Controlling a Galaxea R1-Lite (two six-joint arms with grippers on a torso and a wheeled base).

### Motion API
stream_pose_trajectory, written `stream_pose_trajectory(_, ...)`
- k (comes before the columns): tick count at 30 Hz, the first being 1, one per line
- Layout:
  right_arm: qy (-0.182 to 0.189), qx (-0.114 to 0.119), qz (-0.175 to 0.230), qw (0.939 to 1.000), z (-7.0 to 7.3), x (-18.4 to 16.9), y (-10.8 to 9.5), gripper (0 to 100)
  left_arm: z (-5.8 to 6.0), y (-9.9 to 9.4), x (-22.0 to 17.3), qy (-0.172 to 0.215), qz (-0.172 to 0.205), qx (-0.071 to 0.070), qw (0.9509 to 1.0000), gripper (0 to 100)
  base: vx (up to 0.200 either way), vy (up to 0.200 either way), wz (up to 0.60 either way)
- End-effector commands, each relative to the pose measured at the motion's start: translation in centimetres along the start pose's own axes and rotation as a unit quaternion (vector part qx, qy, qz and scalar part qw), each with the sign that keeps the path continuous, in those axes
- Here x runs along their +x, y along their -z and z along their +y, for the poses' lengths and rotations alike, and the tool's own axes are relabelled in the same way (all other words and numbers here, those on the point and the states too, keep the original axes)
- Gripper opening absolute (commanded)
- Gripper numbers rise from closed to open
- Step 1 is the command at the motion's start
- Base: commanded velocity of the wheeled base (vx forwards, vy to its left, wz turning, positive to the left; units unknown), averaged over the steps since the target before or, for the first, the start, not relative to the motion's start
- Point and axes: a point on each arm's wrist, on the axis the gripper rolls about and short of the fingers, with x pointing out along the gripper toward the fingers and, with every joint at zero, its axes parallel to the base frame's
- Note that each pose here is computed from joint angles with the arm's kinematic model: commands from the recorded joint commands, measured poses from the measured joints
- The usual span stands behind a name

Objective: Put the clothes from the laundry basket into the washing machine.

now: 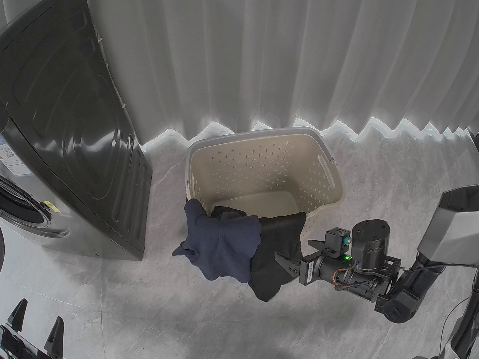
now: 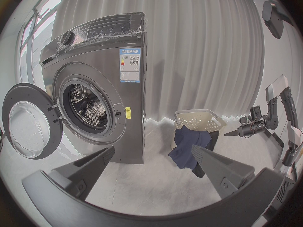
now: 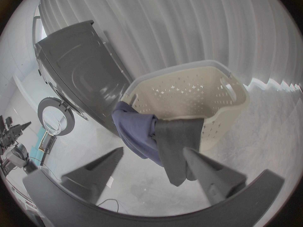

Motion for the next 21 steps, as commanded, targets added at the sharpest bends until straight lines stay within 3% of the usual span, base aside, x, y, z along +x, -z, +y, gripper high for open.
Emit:
stream_pose_trajectory(1, 0.021, 0.000, 0.027, 0.9994, -1.3, 1.7, 1.6, 100, 0.0, 0.5, 0.0, 0.000, 0.000, 0.000, 1.0000, 100, 0.000, 0.000, 0.00)
stream_pose_trajectory(9, 0.058, -0.003, 0.018, 0.9982, -4.8, 6.1, 2.4, 100, 0.0, 0.5, 0.0, 0.000, 0.000, 0.000, 1.0000, 100, 0.000, 0.000, 0.00)
stream_pose_trajectory(21, 0.037, -0.011, -0.014, 0.9992, -5.6, 11.2, 3.2, 100, 0.0, 0.5, 0.0, -0.001, 0.000, -0.001, 1.0000, 100, 0.000, 0.000, 0.00)
